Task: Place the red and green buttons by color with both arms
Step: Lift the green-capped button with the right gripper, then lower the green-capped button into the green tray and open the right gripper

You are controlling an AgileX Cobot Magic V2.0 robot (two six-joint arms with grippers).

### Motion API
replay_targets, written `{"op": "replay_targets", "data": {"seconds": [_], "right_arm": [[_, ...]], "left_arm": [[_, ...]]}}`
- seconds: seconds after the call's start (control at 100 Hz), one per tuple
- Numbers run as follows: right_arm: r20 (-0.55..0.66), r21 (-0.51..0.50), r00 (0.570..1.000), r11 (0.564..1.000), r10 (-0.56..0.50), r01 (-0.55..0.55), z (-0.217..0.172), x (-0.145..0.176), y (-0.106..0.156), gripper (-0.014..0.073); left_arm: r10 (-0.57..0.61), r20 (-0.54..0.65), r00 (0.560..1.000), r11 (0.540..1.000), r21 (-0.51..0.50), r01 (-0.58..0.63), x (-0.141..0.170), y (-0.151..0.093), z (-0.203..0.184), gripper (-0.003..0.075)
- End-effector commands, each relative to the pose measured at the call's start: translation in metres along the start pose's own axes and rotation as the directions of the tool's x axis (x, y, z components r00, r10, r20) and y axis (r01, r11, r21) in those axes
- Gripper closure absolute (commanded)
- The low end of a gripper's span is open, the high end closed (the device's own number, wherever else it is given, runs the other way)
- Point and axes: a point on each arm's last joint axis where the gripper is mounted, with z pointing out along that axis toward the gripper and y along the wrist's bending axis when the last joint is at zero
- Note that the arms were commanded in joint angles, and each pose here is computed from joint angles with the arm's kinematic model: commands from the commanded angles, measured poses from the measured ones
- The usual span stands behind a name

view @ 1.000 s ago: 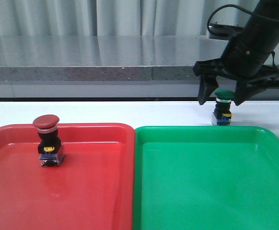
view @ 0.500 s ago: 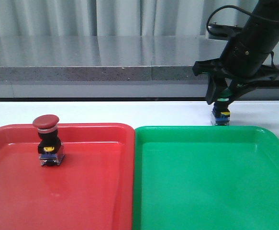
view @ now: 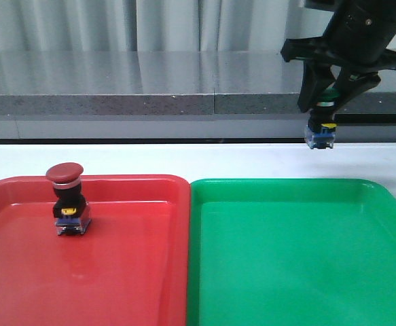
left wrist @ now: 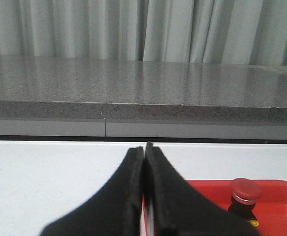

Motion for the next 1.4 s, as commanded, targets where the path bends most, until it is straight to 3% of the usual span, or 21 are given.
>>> {"op": "replay_targets", "data": {"seconds": [0.0,0.4,0.69,1.39], "right_arm": [[0.099,-0.017,0.995,1.000,-0.012,0.014,-0.038,-0.009,0.007,0.0359],[0.144,-0.089,0.989,0.996,0.021,-0.008,-0.044,0.044,0.032,0.0359],[0.102,-0.089,0.993,0.995,0.062,-0.053,-0.023,0.074,0.030,0.0359],[0.098,-0.076,0.993,0.995,0.072,-0.065,-0.001,0.092,0.031,0.0359]], "left_arm": [[-0.006,0.070,0.998,1.000,0.007,0.006,0.005,0.000,-0.001,0.0739],[-0.006,0.070,0.998,1.000,0.007,0.006,0.005,0.000,-0.001,0.0740],[-0.006,0.070,0.998,1.000,0.007,0.006,0.005,0.000,-0.001,0.0740],[-0.006,0.070,0.998,1.000,0.007,0.006,0.005,0.000,-0.001,0.0739]]}}
